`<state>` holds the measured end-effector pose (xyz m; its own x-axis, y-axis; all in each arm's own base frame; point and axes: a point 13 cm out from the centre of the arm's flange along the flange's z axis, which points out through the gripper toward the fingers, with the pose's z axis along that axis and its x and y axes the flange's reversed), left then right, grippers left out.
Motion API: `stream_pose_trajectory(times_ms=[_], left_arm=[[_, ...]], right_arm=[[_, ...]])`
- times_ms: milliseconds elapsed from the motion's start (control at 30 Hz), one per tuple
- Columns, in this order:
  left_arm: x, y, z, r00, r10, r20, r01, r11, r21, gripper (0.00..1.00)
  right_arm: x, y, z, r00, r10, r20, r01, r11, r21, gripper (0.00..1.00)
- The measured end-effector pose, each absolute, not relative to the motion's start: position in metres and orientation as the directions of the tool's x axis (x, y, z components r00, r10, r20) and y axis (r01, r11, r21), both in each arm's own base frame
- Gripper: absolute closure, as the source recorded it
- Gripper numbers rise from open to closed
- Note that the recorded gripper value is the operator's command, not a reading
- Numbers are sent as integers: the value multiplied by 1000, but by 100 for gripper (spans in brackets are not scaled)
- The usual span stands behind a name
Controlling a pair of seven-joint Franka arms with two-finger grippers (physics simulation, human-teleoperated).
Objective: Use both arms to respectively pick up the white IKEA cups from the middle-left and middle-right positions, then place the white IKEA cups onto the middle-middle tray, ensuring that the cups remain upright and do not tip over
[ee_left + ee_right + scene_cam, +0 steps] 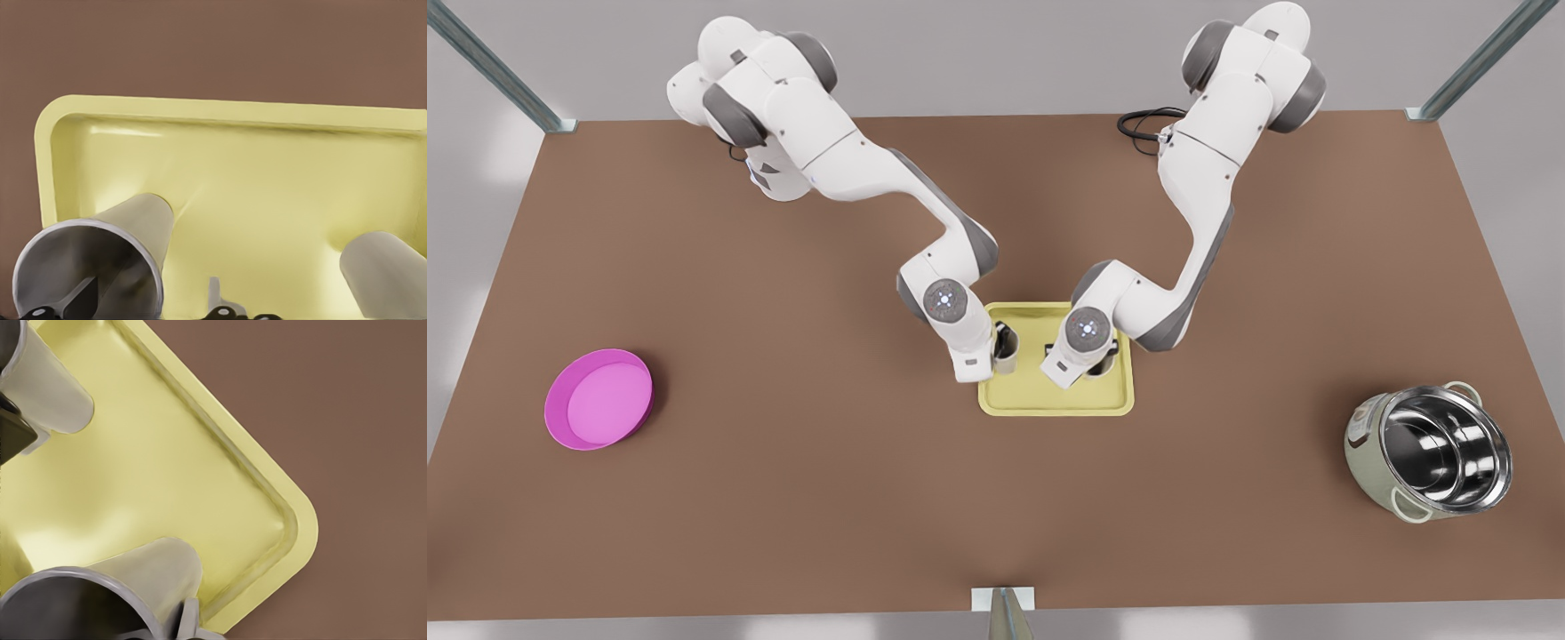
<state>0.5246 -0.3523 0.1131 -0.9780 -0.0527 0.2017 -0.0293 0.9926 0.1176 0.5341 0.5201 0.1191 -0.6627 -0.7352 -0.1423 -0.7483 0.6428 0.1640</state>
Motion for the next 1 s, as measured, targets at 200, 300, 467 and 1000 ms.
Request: stream_pose_trajectory(times_ms=[200,300,467,1000], left_arm=[[524,-362,180,-982,-87,170,-70,992,106,0],[548,-357,286,-983,-120,138,-112,992,63,0],[585,-276,423,-964,-235,124,-229,972,60,0],[536,-94,488,-963,-135,231,-98,982,164,0]], right_arm=[[530,528,101,-667,-730,-146,-744,647,166,0],[532,529,101,-672,-725,-152,-741,654,155,0],[535,529,108,-693,-702,-160,-720,678,145,0],[623,88,418,-940,-337,60,-341,935,-98,0]])
